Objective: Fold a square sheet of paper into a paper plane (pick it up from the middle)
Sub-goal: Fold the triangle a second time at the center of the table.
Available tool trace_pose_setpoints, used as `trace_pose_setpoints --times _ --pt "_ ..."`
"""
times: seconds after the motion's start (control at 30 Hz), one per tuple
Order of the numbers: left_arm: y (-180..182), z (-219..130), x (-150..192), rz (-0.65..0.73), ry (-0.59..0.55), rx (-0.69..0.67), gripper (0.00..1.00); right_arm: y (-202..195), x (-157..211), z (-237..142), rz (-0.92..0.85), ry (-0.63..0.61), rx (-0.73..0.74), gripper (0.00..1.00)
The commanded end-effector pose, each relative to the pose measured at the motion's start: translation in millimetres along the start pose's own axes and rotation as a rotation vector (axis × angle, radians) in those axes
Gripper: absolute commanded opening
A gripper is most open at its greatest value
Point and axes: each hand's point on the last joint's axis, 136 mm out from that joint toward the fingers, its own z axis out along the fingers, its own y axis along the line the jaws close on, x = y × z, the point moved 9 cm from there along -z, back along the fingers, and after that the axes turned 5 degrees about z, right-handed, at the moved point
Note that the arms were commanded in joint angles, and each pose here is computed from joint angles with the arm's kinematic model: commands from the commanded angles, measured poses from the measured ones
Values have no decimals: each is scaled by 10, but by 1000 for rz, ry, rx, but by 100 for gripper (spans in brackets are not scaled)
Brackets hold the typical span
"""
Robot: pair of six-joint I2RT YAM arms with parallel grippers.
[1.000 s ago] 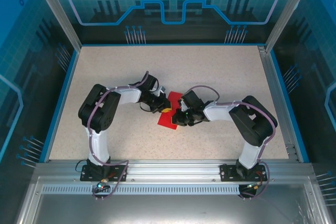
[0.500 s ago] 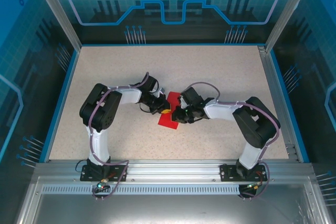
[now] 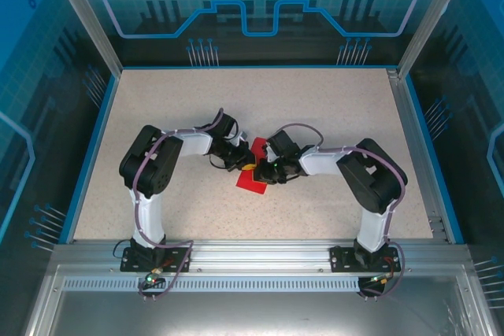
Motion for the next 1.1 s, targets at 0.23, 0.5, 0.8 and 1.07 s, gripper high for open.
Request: trace_pose_setpoints --times 0.23,0.5,0.8,1.07 --pt "306 94 118 -94 24 -129 6 -277 494 -22 36 145 95 12" --pt "313 101 113 -94 29 -130 6 -407 667 -49 56 140 107 13" --pt "325 107 117 -98 29 -132 6 -463 731 -137 76 122 112 13" --pt "286 85 116 -93 25 -121 7 -453 693 -306 81 55 122 15"
